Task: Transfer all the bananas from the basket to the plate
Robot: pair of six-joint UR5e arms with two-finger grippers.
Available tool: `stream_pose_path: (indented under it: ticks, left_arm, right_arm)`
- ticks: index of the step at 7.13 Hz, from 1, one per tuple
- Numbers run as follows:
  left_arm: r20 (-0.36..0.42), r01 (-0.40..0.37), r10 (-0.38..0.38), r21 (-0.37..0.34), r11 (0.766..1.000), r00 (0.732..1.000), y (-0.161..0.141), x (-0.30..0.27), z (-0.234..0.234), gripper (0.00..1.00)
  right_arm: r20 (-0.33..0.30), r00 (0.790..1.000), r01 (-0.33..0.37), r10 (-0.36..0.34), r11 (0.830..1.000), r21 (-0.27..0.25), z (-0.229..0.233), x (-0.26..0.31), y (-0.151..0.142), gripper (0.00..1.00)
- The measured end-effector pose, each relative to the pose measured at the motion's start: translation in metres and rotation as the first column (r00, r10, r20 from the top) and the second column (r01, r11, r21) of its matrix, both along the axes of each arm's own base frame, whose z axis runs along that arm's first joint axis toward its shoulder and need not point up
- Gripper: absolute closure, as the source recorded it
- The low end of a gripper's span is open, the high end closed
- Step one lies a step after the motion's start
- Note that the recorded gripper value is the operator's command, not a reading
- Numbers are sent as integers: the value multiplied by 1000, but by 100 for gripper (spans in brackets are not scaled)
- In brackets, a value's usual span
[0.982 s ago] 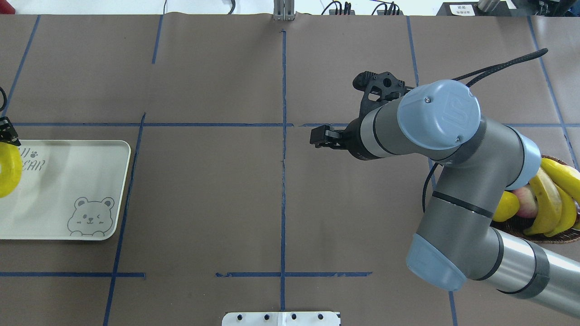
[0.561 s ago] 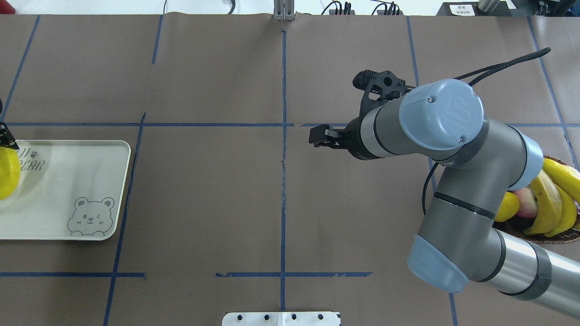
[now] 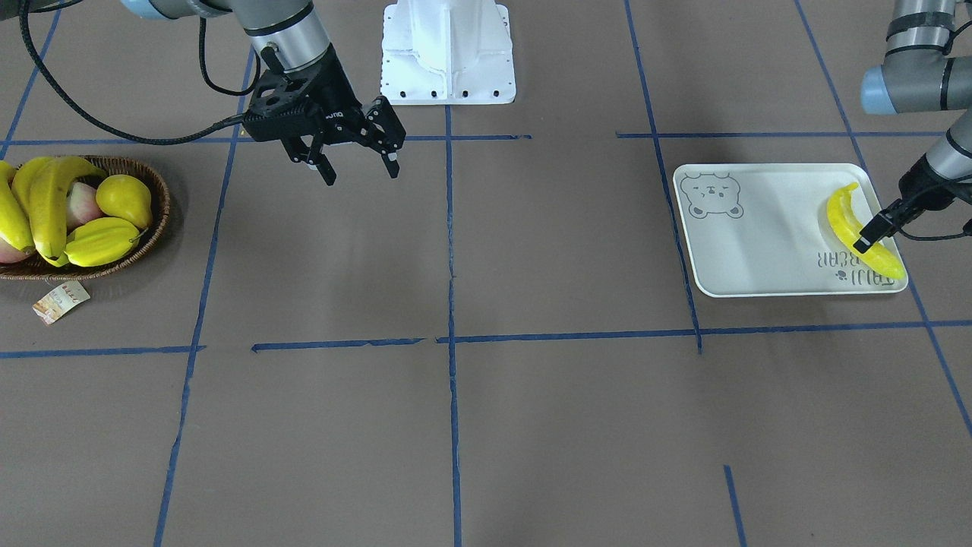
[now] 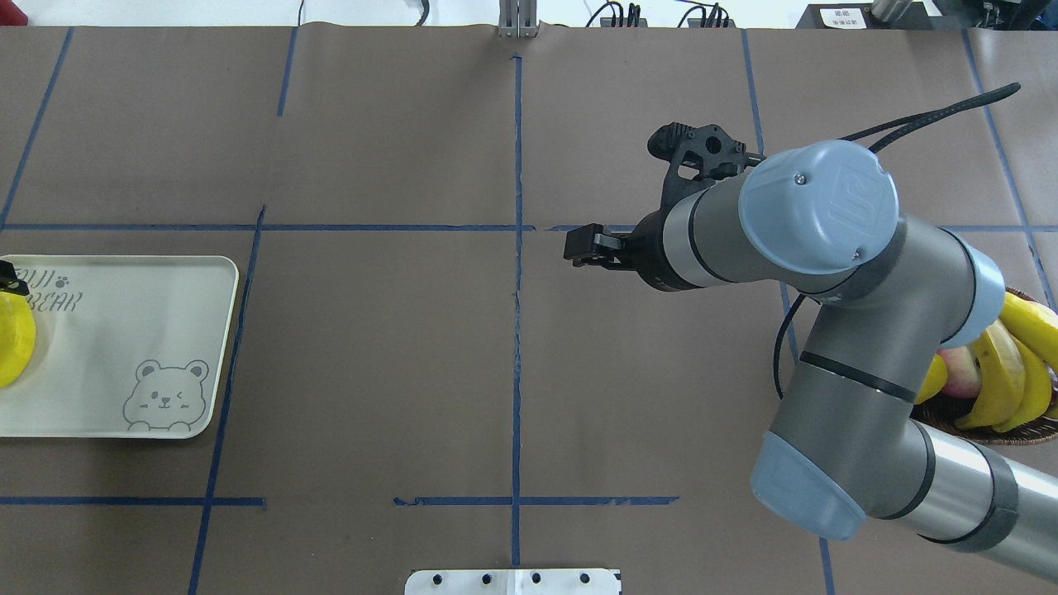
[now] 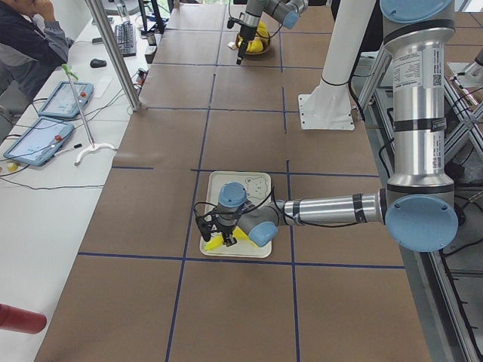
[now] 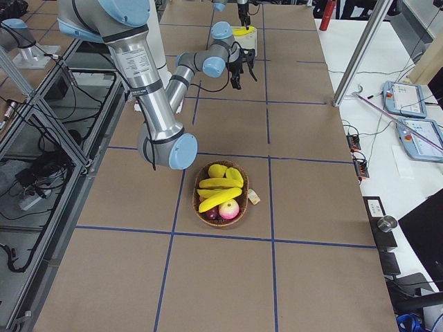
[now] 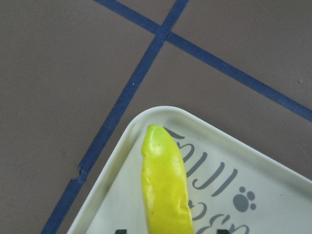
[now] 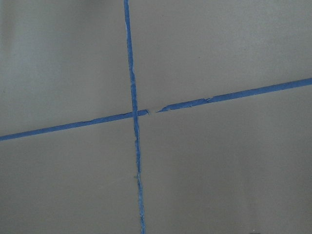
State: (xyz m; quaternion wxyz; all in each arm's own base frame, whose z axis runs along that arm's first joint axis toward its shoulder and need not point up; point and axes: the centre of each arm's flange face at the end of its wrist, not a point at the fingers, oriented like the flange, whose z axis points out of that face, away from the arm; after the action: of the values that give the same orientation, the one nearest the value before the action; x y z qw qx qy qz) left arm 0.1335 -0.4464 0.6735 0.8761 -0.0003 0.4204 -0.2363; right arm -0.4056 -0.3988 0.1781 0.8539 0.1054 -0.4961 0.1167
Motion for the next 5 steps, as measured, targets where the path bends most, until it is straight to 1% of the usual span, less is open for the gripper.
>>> stream_pose_path:
  ticks: [1,2,3,4,5]
  left_arm:
    - [-48,-6,8,42,999,999,-9,-6,-27,0]
    - [-94,-7,16,104,995,995,-22,-7,-65,0]
    - [-129,-3,25,172,985,991,-32,-5,-104,0]
    - [-157,4,34,233,972,987,-38,-3,-139,0]
    - [-172,6,42,270,963,984,-41,-1,-160,0]
  right_arm:
    - [-20,1000,7,-7,1000,-15,8,8,-3,1]
    - [-65,997,31,-33,999,-38,22,20,-9,1]
    - [-126,989,69,-74,997,-44,37,36,-10,1]
    - [-201,972,117,-122,993,-36,58,56,-5,1]
    - [-268,949,166,-165,986,-19,81,79,3,1]
